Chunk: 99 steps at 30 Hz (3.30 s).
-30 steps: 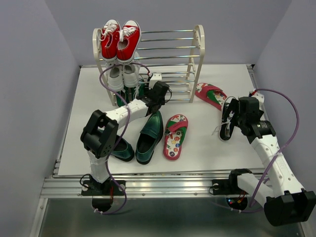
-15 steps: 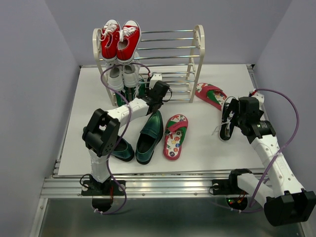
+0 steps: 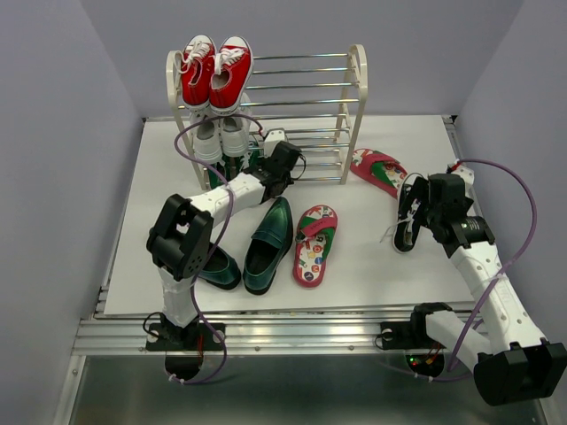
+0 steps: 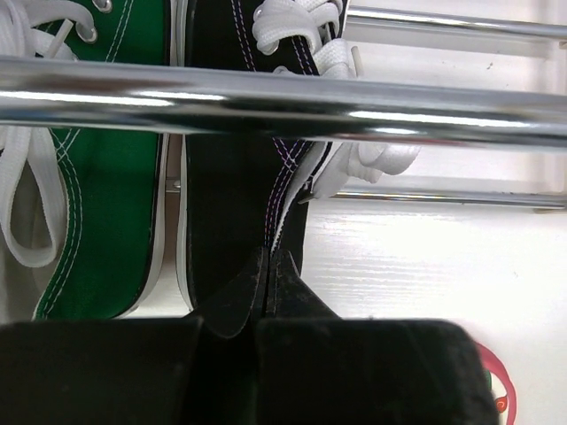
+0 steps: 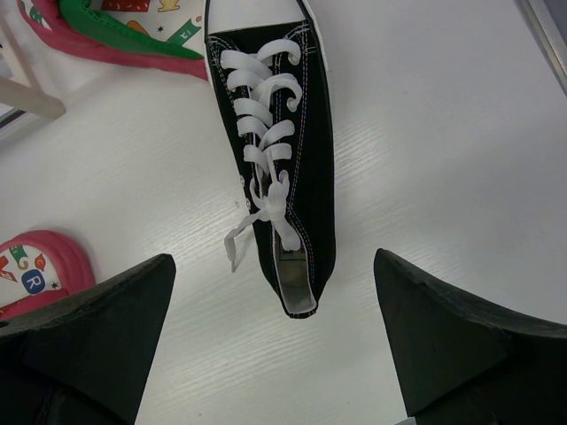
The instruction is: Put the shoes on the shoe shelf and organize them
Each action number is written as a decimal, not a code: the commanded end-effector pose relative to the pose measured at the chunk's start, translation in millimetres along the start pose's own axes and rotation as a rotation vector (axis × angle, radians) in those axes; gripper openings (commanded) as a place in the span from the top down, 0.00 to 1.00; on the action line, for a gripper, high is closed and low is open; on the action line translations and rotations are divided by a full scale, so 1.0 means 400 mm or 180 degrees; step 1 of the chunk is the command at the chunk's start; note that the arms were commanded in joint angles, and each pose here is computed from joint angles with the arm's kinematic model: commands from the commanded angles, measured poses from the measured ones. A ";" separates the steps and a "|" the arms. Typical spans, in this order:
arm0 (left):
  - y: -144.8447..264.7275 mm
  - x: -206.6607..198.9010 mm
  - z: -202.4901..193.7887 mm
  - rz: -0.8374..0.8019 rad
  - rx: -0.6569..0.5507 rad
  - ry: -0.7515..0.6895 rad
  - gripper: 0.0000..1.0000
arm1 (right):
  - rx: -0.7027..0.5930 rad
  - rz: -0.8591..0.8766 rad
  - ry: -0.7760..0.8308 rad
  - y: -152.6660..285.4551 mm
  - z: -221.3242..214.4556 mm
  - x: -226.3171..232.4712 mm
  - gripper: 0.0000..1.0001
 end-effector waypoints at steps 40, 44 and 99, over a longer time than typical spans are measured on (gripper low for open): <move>0.476 0.114 0.054 -0.0748 -0.0288 0.0258 0.01 | 0.0984 -0.0355 -0.0400 -0.086 -0.219 0.003 0.00; 0.487 0.128 0.052 -0.0750 -0.0289 0.0228 0.01 | 0.1055 -0.0343 -0.0384 -0.118 -0.247 0.014 0.02; 0.457 0.161 0.013 -0.0611 -0.0269 0.0143 0.01 | 0.1202 0.2142 0.0283 0.229 -0.140 0.207 0.99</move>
Point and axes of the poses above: each gripper's point midway between its finger pads, its own y axis back along the fingers, its own x axis along the line the jaws close on, z = x × y, the point moved 1 cm from there along y, back along the fingers, and after that the axes turned 11 degrees about y, right-handed, at the moved point
